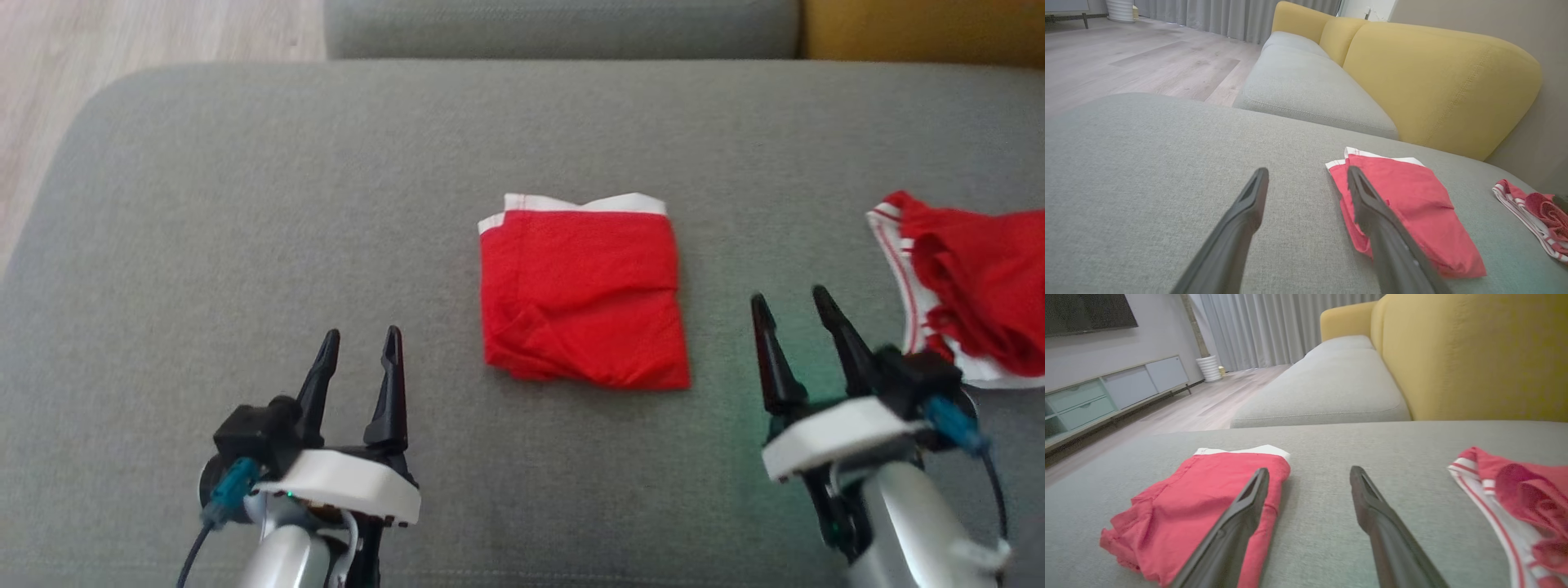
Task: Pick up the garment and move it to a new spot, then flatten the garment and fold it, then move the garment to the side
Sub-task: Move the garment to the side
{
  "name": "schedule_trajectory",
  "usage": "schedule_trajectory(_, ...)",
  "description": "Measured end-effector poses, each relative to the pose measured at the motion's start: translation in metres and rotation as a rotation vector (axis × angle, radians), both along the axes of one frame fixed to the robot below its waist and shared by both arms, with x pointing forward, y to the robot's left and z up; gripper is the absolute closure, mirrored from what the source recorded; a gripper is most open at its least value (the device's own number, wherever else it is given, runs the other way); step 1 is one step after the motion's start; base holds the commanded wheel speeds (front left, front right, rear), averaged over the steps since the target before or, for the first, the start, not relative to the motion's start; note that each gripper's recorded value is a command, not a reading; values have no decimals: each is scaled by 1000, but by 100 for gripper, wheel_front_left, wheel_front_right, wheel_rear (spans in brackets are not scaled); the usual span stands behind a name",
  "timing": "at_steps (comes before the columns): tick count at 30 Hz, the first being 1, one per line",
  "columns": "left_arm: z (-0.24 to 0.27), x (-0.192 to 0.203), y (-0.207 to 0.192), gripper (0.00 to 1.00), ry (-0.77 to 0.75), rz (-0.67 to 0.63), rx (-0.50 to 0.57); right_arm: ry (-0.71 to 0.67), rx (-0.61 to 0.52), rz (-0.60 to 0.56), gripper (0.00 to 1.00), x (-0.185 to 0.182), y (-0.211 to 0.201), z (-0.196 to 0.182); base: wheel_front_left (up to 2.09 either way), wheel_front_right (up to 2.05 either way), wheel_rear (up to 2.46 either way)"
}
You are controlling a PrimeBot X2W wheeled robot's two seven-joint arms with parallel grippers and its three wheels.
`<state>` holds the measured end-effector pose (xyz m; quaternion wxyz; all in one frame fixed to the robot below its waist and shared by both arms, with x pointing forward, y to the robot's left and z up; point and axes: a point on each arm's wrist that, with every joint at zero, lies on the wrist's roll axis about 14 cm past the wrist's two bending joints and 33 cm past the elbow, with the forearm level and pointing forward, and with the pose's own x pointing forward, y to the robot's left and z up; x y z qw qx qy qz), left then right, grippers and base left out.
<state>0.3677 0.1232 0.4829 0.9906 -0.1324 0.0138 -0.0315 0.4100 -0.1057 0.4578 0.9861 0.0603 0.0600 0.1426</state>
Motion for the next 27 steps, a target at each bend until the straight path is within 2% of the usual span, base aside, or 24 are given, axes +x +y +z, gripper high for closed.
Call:
schedule_trajectory(8,-6,5,10,0,21,29,8,156,53,148,0,24,53,-22,0,0,0)
schedule_trajectory(17,-17,1,23,0,58,72,14,361,84,182,0,32,72,-71,0,0,0)
schedule_trajectory(25,-18,3,28,0,64,89,25,418,80,212,0,39,86,-86,0,0,0)
schedule_trajectory(26,-18,3,28,0,66,90,25,415,69,225,78,40,89,-86,0,0,0)
schedule_trajectory(27,-20,3,29,0,70,95,27,408,54,239,100,41,91,-86,0,0,0)
